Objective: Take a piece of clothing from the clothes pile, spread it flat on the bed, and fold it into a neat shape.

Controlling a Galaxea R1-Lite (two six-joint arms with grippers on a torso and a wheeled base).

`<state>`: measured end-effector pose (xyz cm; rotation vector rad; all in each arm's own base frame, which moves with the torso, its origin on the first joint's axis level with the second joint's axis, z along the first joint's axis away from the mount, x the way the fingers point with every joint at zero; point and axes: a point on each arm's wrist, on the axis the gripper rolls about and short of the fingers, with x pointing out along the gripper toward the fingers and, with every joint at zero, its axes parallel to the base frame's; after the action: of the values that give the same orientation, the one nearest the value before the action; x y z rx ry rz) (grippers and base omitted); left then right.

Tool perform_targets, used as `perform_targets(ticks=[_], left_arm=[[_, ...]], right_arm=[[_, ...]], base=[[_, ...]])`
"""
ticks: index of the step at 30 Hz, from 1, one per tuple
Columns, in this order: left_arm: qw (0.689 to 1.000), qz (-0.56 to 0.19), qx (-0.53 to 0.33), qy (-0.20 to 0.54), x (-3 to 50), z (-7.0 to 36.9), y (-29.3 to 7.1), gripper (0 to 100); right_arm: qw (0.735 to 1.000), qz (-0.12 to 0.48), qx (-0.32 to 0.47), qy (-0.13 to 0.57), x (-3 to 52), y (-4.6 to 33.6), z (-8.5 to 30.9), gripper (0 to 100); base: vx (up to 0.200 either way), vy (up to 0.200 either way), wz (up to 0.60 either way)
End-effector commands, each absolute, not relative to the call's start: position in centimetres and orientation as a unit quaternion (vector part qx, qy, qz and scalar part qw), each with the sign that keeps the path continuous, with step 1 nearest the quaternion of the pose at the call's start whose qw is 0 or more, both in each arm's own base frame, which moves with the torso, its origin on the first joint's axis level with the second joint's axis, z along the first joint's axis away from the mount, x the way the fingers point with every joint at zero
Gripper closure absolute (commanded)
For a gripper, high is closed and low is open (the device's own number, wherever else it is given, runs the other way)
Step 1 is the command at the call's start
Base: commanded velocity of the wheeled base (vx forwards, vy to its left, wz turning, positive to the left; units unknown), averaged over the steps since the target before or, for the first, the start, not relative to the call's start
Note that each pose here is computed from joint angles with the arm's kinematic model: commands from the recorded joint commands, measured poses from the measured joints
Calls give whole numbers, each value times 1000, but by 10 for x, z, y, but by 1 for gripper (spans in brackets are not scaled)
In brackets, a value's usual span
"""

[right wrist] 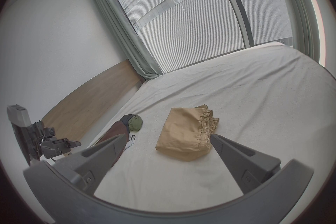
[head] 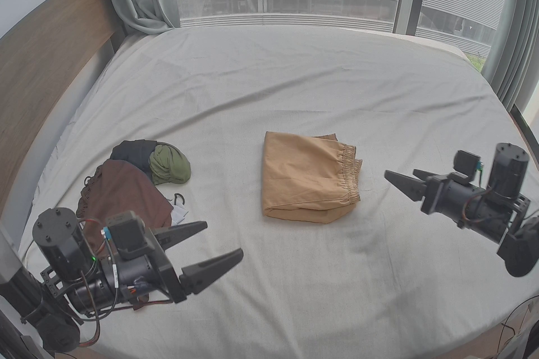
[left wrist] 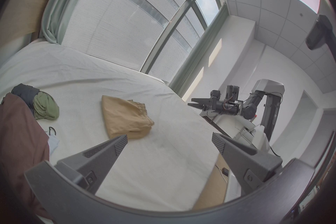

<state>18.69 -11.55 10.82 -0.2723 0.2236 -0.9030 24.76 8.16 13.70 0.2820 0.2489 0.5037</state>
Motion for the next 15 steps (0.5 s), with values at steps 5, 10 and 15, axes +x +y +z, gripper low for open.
perform_targets(ticks=[5, 10, 15], left_arm=[[882, -455, -103, 59, 126, 136, -86, 0], [884, -450, -104, 73, 94, 142, -65, 0], [900, -418, -107, 68, 64, 141, -42, 0]], right_arm=[[962, 245, 118, 12, 118, 37, 159, 0], [972, 205, 111, -40, 75, 18, 157, 0], [970, 204, 107, -77, 28, 10, 148, 0]], base=[[0, 0, 0], [0, 0, 0], [0, 0, 0]])
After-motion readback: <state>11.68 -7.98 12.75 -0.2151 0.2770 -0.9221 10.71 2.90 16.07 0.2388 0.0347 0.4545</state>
